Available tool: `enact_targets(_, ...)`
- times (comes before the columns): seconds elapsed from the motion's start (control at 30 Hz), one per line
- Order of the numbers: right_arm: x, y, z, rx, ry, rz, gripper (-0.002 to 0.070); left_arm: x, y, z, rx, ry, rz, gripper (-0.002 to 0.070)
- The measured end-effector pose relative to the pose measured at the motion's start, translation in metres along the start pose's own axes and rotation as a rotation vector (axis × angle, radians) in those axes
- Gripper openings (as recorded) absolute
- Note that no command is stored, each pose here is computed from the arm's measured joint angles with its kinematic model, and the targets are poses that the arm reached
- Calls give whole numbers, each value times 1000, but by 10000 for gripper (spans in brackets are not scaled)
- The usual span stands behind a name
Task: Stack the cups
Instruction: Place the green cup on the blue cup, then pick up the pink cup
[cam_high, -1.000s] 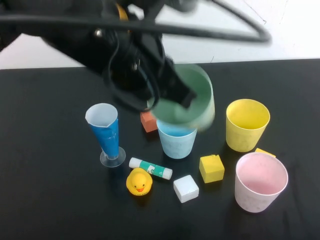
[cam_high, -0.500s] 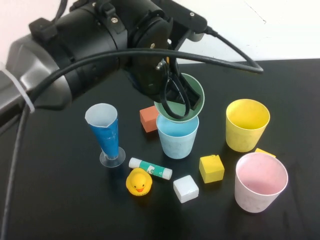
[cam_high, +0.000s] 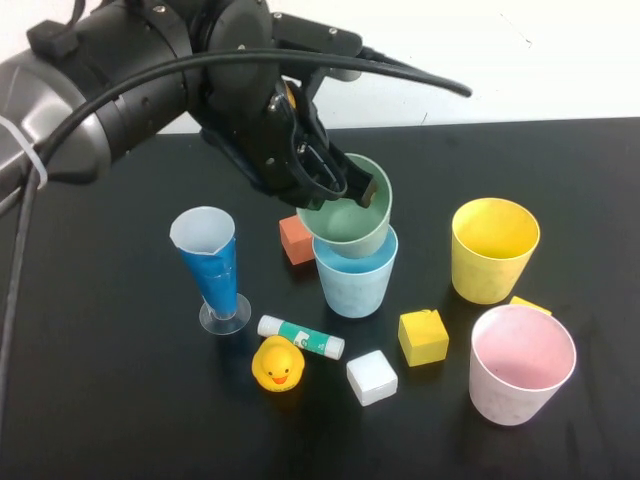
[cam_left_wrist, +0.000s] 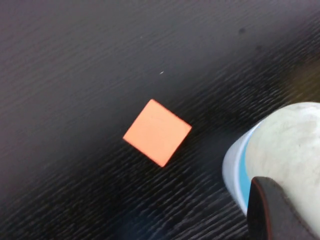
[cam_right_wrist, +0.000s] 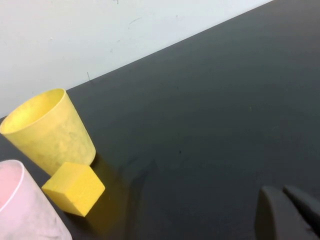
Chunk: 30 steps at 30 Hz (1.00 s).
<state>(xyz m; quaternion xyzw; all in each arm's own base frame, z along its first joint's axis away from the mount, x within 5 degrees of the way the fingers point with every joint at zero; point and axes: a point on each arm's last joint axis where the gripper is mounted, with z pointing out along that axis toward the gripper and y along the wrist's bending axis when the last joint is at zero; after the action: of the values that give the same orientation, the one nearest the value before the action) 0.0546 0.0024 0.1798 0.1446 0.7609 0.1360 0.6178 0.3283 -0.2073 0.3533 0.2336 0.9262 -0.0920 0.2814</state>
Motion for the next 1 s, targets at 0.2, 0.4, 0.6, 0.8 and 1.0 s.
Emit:
enact_targets(0.2,0,0,0,0,0,-14,-3,2,1,6,8,38,13,157)
enact_targets(0.4,-2,1,0,-8,-25,-52,-3,2,1,8,8,31,18,298)
enact_targets(0.6,-5,2,-1,-15,-29,-36,-3,-3,5,-39,-29,-107,73,141)
enact_targets(0.8,-54,25,-22,-44,-90,-209,-3,19,8,-117,-59,-257,138,14)
enact_targets(1.0,-88,41,-20,-12,159,-448,-3,88,9,-138,-18,-294,145,3)
